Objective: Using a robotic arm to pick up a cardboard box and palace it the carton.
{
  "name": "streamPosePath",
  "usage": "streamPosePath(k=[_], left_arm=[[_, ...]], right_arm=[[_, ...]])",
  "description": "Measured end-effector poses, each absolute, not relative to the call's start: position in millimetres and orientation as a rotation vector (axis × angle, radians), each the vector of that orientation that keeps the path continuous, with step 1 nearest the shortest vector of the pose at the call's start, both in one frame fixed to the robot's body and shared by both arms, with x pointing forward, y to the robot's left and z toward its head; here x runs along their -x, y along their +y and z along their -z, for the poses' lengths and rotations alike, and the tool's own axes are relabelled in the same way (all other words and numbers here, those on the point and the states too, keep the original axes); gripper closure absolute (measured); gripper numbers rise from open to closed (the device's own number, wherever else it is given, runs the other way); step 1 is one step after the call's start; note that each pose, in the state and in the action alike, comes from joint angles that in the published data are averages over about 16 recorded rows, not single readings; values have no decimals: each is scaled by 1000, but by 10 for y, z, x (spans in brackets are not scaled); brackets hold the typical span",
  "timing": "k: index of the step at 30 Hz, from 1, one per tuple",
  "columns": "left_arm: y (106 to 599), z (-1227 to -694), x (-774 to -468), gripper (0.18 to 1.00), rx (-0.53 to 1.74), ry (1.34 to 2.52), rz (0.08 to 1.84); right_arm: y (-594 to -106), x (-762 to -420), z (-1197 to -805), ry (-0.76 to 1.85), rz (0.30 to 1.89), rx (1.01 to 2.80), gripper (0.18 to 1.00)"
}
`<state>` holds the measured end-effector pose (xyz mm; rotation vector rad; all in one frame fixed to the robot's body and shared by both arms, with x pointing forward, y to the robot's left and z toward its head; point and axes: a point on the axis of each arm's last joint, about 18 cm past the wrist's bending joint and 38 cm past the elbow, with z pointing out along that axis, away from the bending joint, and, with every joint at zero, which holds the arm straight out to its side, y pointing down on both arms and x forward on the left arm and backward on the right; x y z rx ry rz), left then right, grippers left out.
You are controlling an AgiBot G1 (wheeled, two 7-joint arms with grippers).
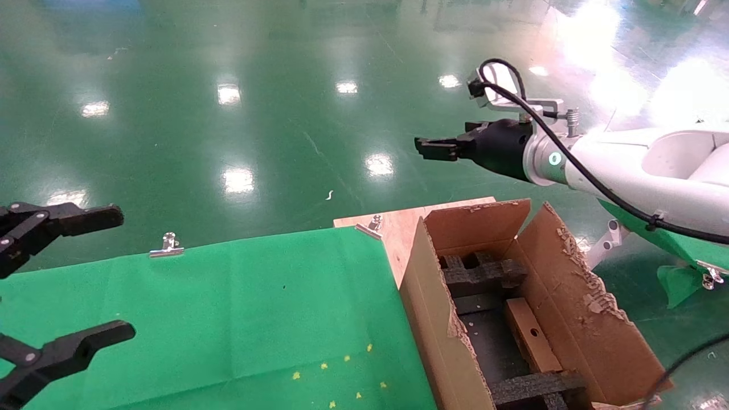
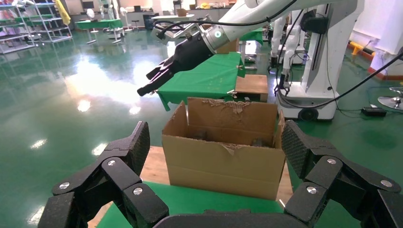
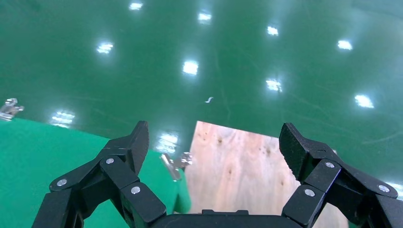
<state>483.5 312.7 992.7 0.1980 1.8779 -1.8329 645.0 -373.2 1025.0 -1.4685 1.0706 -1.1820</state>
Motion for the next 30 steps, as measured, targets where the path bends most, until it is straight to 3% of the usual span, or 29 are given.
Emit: streamPosePath(k=[15, 30], left_arm=[[3127, -9927, -4835, 183, -198, 1878, 1833], [3127, -9927, -4835, 183, -198, 1878, 1833]], right_arm=[[-3764, -6457, -10068, 1127, 1150, 1525, 178], [-3553, -6326, -9713, 1098, 926, 1732, 178]])
